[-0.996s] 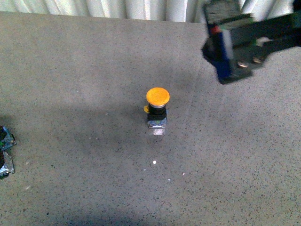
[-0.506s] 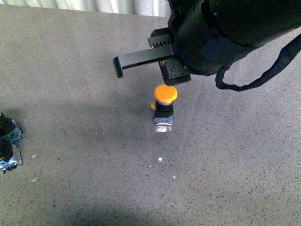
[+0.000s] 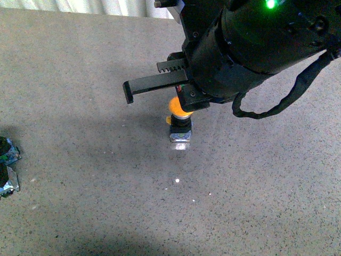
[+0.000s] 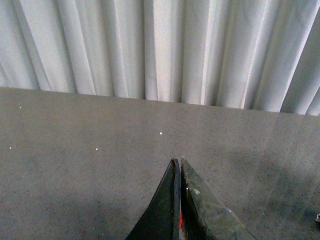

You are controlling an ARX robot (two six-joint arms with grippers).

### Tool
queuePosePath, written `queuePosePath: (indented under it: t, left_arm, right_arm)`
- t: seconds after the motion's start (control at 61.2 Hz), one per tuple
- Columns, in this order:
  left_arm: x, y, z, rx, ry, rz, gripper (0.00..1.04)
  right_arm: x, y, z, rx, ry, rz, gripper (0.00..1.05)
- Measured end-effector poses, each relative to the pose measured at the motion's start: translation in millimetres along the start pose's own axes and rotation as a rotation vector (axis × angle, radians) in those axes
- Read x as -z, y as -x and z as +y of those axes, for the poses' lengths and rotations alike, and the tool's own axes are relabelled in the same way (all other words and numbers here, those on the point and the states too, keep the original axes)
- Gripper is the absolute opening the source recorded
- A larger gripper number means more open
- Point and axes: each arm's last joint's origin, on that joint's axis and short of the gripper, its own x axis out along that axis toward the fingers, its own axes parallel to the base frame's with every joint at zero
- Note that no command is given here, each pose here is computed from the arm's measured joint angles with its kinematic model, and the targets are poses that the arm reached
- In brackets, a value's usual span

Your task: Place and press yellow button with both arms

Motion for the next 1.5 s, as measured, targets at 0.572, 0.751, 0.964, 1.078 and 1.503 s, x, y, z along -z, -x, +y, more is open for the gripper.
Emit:
queuePosePath:
  t: [0.572, 0.751, 0.964, 1.078, 1.503]
  left_arm:
    - [0, 0, 0, 0.0, 0.0, 0.0, 0.01]
    - [0, 0, 0, 0.0, 0.0, 0.0, 0.01]
    - [0, 0, 0, 0.0, 0.0, 0.0, 0.01]
    - [0, 0, 0, 0.0, 0.0, 0.0, 0.01]
    - [0, 0, 0, 0.0, 0.0, 0.0, 0.01]
  right_arm:
    - [7, -14, -4, 0.007, -0.033, 0.062, 0.01]
    - [6, -17, -7, 0.0, -0.06, 0.084, 0.01]
    - [6, -23, -9, -0.007, -0.082, 0.112, 0.01]
    - [4, -25, -10, -0.009, -0.09, 0.115, 0.01]
    - [-4, 13, -24, -0.023, -0.13, -0.038, 0.01]
